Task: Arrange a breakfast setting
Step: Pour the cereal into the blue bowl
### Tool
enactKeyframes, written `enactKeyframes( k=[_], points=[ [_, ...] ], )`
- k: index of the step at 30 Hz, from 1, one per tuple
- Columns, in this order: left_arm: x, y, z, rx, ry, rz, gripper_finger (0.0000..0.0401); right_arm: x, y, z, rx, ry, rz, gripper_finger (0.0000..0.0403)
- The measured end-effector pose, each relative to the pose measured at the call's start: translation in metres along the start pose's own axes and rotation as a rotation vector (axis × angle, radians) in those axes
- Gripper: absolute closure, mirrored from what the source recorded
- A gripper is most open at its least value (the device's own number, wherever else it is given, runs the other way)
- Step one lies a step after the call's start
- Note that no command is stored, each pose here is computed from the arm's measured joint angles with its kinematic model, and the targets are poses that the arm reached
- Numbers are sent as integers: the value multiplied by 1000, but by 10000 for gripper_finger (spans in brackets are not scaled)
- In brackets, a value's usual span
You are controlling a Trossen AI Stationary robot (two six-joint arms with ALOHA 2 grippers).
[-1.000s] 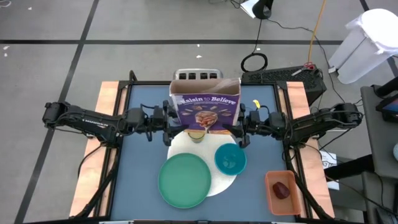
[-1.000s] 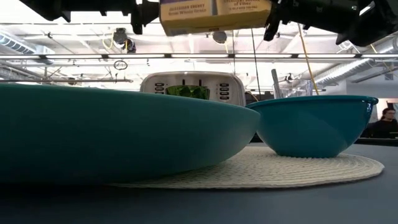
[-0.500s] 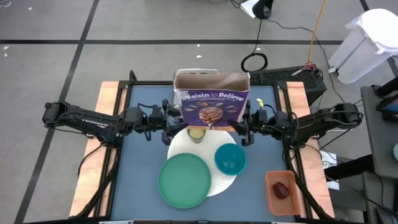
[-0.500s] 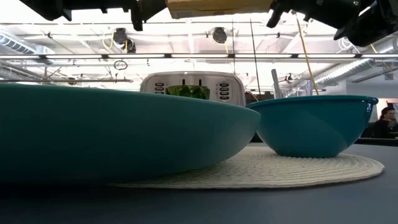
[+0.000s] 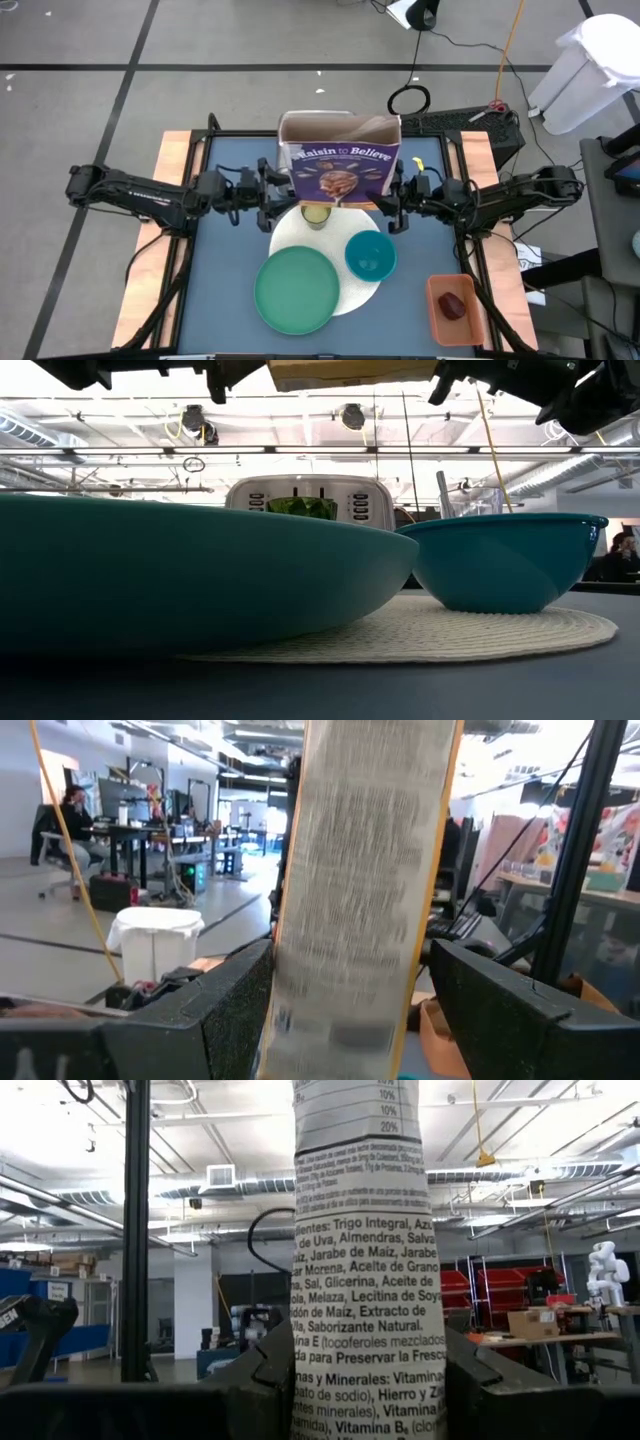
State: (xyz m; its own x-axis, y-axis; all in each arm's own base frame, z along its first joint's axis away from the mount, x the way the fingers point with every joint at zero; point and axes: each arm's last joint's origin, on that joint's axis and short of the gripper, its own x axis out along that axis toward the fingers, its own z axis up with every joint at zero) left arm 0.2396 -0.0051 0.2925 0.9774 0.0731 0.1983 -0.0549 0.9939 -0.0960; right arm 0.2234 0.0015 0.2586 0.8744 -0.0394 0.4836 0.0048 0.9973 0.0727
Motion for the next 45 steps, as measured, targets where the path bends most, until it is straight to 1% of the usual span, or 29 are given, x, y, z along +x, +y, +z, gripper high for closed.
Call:
enactKeyframes(
  k=[4, 10, 15, 19, 22, 26, 31, 34, 38, 45],
  points=[
    [-3, 0, 6, 20, -23, -2, 130, 0, 0, -1, -1, 8, -1, 284],
    [-9, 0, 14, 50, -52, -3, 130, 0, 0, -1, -1, 8, -2, 285],
    [-19, 1, 19, 95, -6, 0, 130, 0, 0, -1, -1, 8, -1, 285],
    [-29, 2, 19, 107, 73, 3, 130, 0, 0, 1, 0, -6, 0, 286],
    [-34, 2, 19, 109, 95, 3, 130, 0, 0, 2, -6, -21, 1, 286],
    [-40, 4, 3, 102, 85, 3, 130, 0, 0, 4, -13, -39, 2, 286],
    [-49, 8, -30, 63, -16, 1, 130, 0, 0, 5, -12, -57, 3, 287],
    [-50, 9, -44, 59, -60, -1, 130, 0, 0, 7, -22, -71, 3, 287],
    [-41, 9, -61, 66, -11, 1, 130, 0, 1, 9, -39, -95, 3, 287],
    [-10, 11, -73, 78, -35, 15, 130, -1, 1, 10, -47, -104, 3, 287]
  ],
)
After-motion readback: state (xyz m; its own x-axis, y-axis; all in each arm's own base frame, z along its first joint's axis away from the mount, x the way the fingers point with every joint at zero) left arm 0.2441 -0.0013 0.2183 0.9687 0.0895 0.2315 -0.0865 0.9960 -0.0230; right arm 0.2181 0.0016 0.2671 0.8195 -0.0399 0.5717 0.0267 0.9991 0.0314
